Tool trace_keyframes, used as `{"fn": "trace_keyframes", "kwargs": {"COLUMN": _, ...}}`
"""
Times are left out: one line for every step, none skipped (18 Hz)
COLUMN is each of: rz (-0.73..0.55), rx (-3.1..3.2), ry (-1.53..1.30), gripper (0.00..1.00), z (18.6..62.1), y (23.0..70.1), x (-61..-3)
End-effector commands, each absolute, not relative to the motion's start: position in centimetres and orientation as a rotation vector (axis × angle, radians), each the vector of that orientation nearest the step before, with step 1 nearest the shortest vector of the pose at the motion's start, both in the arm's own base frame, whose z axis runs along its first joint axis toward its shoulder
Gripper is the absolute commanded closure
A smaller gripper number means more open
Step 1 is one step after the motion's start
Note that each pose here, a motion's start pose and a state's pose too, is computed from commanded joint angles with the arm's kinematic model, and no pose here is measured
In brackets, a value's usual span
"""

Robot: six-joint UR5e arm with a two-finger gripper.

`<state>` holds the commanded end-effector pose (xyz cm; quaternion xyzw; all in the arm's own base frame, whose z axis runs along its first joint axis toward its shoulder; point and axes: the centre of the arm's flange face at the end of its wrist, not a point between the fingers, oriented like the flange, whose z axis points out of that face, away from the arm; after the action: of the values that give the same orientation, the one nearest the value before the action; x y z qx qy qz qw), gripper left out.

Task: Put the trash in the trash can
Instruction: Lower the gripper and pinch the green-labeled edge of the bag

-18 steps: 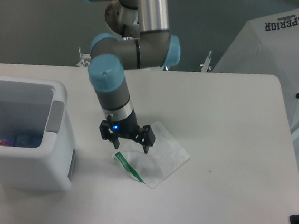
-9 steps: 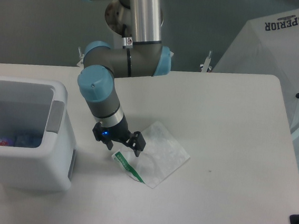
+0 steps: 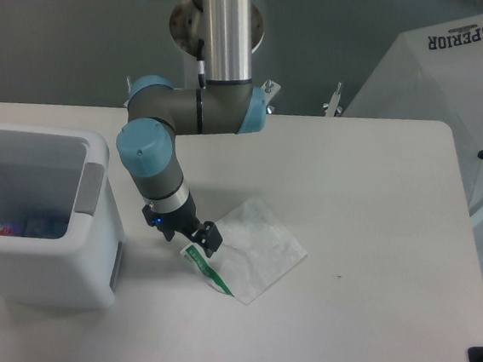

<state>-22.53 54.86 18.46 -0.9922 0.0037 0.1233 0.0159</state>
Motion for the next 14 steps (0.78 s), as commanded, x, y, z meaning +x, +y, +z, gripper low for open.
{"fn": "trace_keyframes", "kwargs": {"rz": 0.383, "rx": -3.088, "ry": 0.005, "gripper": 0.0, "z": 18.2, "y": 55.0, "x": -22.9}}
{"fn": "trace_keyframes", "kwargs": {"rz": 0.386, "rx": -3.084, "ry": -0.001, "gripper": 0.0, "z": 18.3, "y": 55.1, "x": -23.2}}
{"fn": "trace_keyframes", "kwargs": {"rz": 0.385, "rx": -3.086, "ry": -0.005, "gripper": 0.0, "z": 18.3, "y": 55.1, "x": -23.4}}
{"fn": "trace_keyframes", "kwargs": {"rz": 0.384, "rx": -3.088, "ry": -0.012, "gripper": 0.0, "z": 18.2, "y": 55.0, "x": -23.7}}
{"fn": "trace_keyframes", "kwargs": {"rz": 0.385, "rx": -3.087, "ry": -0.008, "gripper": 0.0, "z": 18.1, "y": 55.0, "x": -23.7}}
{"fn": "trace_keyframes", "kwargs": {"rz": 0.382, "rx": -3.091, "ry": -0.009, "gripper": 0.0, "z": 18.0, "y": 55.0, "x": -23.8}}
{"fn": "trace_keyframes", "kwargs": {"rz": 0.377, "rx": -3.098, "ry": -0.006, "gripper": 0.01, "z": 17.6, "y": 54.9, "x": -24.0}}
{"fn": "trace_keyframes", "kwargs": {"rz": 0.378, "rx": -3.099, "ry": 0.006, "gripper": 0.01, "z": 17.5, "y": 54.9, "x": -24.2}}
{"fn": "trace_keyframes", "kwargs": {"rz": 0.378, "rx": -3.101, "ry": 0.008, "gripper": 0.01, "z": 17.5, "y": 54.7, "x": -24.6}}
{"fn": "trace_keyframes", "kwargs": {"rz": 0.376, "rx": -3.105, "ry": 0.006, "gripper": 0.01, "z": 17.4, "y": 54.5, "x": -24.8}}
{"fn": "trace_keyframes", "kwargs": {"rz": 0.377, "rx": -3.104, "ry": 0.006, "gripper": 0.02, "z": 17.4, "y": 54.6, "x": -24.8}}
{"fn": "trace_keyframes", "kwargs": {"rz": 0.376, "rx": -3.105, "ry": 0.006, "gripper": 0.03, "z": 17.3, "y": 54.5, "x": -24.9}}
{"fn": "trace_keyframes", "kwargs": {"rz": 0.375, "rx": -3.107, "ry": 0.006, "gripper": 0.03, "z": 17.2, "y": 54.5, "x": -24.9}}
{"fn": "trace_keyframes", "kwargs": {"rz": 0.375, "rx": -3.107, "ry": 0.002, "gripper": 0.05, "z": 17.3, "y": 54.5, "x": -25.1}}
